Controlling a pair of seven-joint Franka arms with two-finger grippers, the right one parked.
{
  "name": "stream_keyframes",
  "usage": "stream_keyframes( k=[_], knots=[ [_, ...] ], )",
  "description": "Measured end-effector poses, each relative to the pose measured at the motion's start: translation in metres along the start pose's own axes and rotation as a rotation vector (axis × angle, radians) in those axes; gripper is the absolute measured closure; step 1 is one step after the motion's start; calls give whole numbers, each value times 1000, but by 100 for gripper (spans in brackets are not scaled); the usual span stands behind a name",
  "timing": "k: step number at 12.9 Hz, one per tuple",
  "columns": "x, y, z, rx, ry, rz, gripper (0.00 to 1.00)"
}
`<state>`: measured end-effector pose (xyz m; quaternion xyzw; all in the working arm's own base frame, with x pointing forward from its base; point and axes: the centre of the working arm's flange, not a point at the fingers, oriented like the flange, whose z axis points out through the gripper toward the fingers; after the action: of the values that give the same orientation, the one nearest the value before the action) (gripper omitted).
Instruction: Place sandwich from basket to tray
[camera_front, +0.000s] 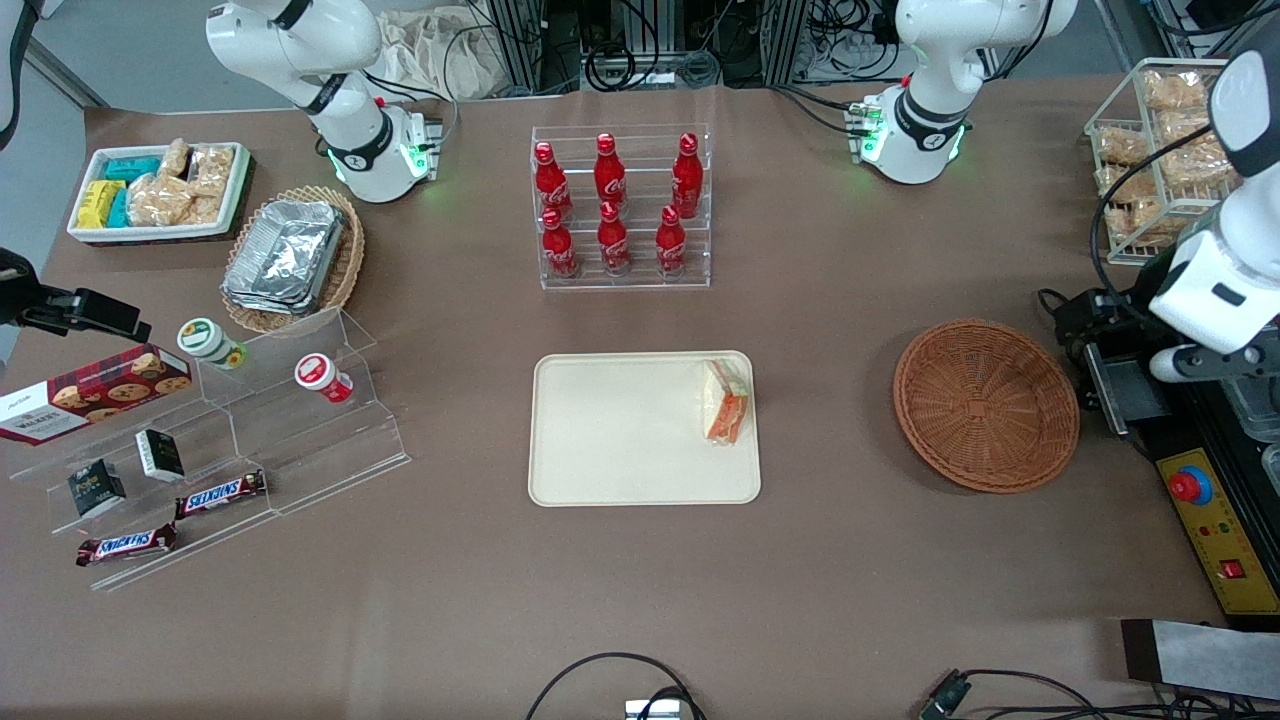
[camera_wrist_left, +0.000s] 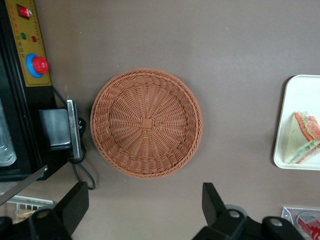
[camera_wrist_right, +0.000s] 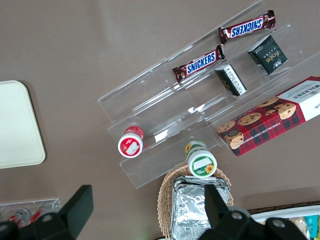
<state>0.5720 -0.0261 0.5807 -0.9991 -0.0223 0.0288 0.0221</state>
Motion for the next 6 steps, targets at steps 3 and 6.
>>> stream_keyframes(
  k=[3, 6],
  knots=[
    [-16, 0, -21, 3, 13, 2, 0],
    [-32, -2, -42, 5, 24, -1, 0]
  ],
)
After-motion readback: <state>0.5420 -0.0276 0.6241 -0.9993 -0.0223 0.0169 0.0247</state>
